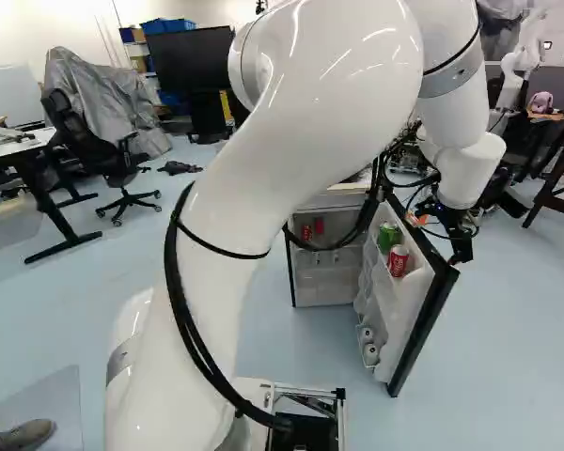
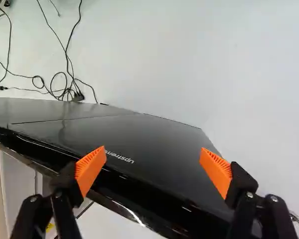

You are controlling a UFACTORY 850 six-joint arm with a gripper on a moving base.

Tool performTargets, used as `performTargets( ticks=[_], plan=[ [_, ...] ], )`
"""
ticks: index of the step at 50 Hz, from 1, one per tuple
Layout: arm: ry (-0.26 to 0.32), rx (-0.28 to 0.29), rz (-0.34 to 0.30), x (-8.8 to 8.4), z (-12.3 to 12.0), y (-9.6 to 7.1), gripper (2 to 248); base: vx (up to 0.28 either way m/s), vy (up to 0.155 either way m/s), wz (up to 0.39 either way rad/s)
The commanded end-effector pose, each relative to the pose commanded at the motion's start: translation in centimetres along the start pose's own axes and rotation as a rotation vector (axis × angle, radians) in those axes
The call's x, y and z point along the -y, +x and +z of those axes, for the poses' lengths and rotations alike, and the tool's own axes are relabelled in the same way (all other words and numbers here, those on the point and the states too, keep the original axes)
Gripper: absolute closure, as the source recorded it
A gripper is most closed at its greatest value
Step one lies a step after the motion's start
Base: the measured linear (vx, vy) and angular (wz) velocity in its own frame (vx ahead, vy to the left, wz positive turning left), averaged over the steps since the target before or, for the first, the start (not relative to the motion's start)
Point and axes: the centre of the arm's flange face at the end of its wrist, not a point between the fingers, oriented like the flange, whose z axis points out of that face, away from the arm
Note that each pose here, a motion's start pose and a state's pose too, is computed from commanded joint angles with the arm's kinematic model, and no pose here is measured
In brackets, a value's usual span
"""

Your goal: Grab a drink from the fridge

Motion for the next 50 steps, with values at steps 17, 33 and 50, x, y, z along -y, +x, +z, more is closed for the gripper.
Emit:
performTargets(
  ticks=[17, 33, 50],
  plan=[
    [-0.002, 0.019, -0.009, 0.3, -0.5, -1.8, 3, 0.000, 0.000, 0.000],
    [-0.004, 0.036, -0.021, 0.8, -0.9, -3.6, 3, 0.000, 0.000, 0.000],
    [-0.005, 0.055, -0.035, 1.3, -1.4, -5.5, 3, 0.000, 0.000, 0.000]
  ],
)
